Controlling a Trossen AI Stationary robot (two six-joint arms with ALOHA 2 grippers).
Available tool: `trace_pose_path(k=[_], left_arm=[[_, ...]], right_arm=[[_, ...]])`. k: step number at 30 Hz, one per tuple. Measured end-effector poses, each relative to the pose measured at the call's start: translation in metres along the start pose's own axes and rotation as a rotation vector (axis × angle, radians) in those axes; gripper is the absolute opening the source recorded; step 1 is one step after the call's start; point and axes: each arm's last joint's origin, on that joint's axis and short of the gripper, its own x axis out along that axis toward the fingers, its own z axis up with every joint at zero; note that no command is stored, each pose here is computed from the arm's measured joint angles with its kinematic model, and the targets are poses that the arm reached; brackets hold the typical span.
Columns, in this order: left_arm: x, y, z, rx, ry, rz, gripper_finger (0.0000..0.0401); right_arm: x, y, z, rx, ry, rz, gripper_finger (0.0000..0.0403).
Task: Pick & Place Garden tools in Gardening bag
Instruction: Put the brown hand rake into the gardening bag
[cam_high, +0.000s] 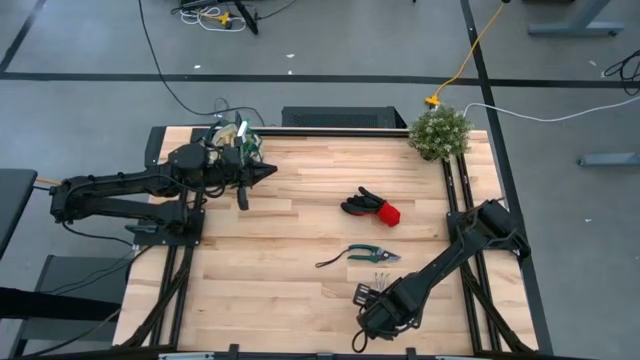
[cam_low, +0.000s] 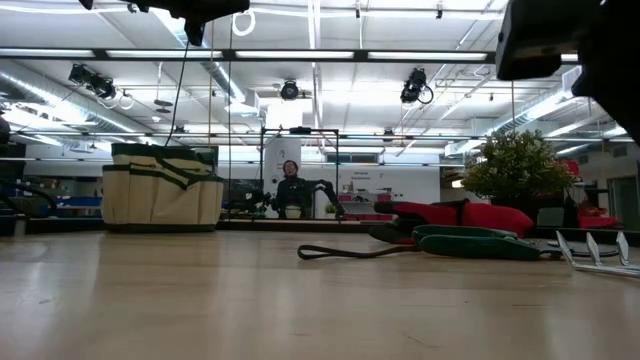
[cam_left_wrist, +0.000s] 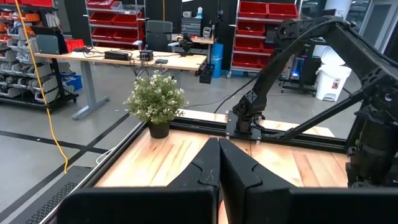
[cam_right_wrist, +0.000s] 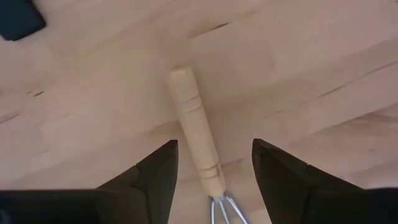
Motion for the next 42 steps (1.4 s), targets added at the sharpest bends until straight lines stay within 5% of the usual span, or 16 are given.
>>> trace_pose_path(k=[25,42], left_arm=[[0.000,-0.001,0.000,-0.008,0.002,-0.019,0.0007],[0.000,0.000,0.000,-0.008,0.002,-0.018,0.0007]], right_arm=[[0.030,0.003,-0.001,0.023,0.004,0.002,0.0205],[0.036,0.006,-0.006,0.026,-0.007,0.021,0.0108]])
